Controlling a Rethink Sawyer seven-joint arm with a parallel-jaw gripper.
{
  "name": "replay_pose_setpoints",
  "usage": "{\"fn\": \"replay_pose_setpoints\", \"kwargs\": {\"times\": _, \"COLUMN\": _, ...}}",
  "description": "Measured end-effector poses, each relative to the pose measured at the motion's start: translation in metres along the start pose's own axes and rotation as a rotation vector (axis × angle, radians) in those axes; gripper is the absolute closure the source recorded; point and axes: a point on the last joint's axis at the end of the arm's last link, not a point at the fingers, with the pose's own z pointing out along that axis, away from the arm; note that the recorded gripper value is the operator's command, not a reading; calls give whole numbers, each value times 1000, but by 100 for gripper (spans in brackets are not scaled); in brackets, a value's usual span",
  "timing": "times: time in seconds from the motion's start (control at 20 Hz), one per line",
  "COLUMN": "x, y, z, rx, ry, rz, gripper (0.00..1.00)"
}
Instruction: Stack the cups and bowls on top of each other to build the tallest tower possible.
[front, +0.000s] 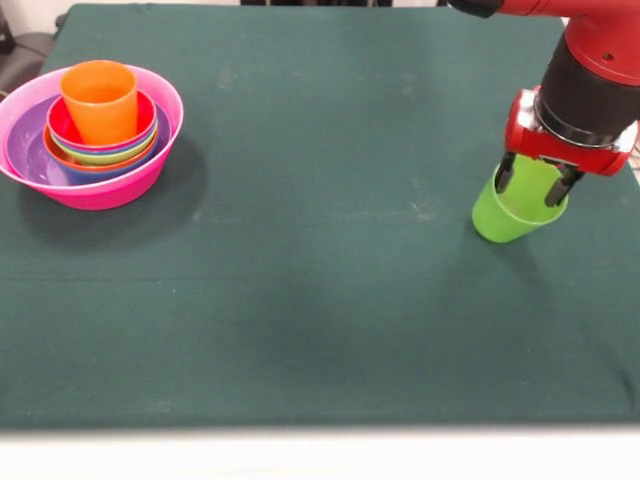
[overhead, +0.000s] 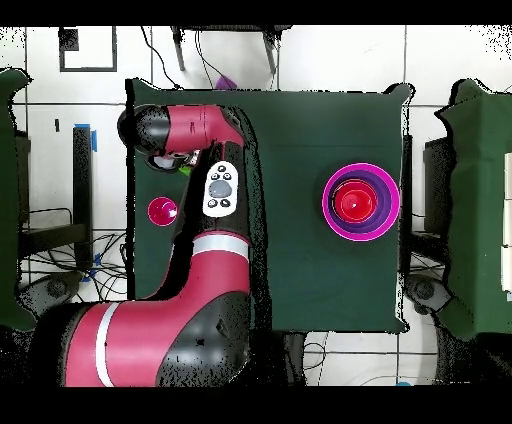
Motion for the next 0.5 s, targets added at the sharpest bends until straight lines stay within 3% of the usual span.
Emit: {"fn": "replay_pose_setpoints", "kwargs": {"times": 0.5, "x": 3, "y": -7, "z": -4, "rx": 25, "ry": 34, "rz": 6, "gripper": 0}}
